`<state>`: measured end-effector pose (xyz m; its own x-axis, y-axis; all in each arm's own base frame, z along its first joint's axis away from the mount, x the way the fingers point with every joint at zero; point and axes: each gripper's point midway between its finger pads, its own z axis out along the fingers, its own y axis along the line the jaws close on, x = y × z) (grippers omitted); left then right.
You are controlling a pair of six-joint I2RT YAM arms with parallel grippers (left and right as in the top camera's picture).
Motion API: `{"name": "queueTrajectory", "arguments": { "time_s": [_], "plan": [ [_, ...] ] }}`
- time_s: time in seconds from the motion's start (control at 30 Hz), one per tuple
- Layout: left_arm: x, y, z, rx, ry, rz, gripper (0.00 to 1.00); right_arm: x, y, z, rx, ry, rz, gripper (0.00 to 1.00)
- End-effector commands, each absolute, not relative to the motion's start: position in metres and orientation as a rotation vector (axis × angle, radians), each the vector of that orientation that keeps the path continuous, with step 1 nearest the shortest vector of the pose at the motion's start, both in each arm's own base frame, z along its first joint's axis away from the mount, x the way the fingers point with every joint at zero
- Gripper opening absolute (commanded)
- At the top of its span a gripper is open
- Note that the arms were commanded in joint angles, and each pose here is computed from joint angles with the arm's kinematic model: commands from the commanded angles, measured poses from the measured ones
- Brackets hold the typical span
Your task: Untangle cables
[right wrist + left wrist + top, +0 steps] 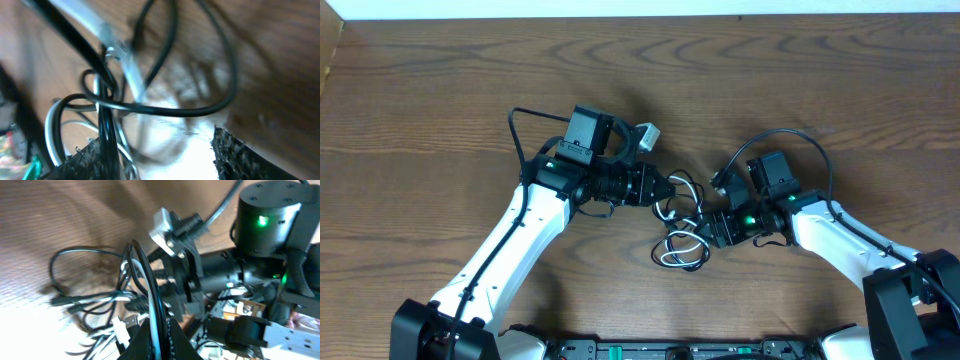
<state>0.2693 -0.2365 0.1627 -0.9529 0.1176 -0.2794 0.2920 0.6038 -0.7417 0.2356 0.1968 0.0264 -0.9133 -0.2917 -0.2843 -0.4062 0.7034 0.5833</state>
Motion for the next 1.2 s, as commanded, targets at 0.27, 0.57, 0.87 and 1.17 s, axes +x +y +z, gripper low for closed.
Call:
{"name": "queueTrajectory", "arguments": {
  "time_s": [0.27, 0.57, 0.87, 1.17],
  "plan": [
    [0.291, -0.218, 0.150, 0.296, 2.625, -1.007, 0.08, 0.214, 0.222, 0.051, -0.740, 2.579, 1.321, 0.55],
    [0.313, -0.209, 0.151, 0.253, 2.571, -0.882, 0.08, 0.205, 0.232, 0.069, -0.820, 2.462, 1.479, 0.61],
    [0.319, -0.212, 0.154, 0.261, 2.538, -0.886, 0.08, 0.197, 0.239, 0.066, -0.898, 2.456, 1.455, 0.63],
    [0.319, -0.213, 0.153, 0.230, 2.550, -0.905, 0.08, 0.212, 0.229, 0.032, -0.900, 2.598, 1.073, 0.52]
  ]
}}
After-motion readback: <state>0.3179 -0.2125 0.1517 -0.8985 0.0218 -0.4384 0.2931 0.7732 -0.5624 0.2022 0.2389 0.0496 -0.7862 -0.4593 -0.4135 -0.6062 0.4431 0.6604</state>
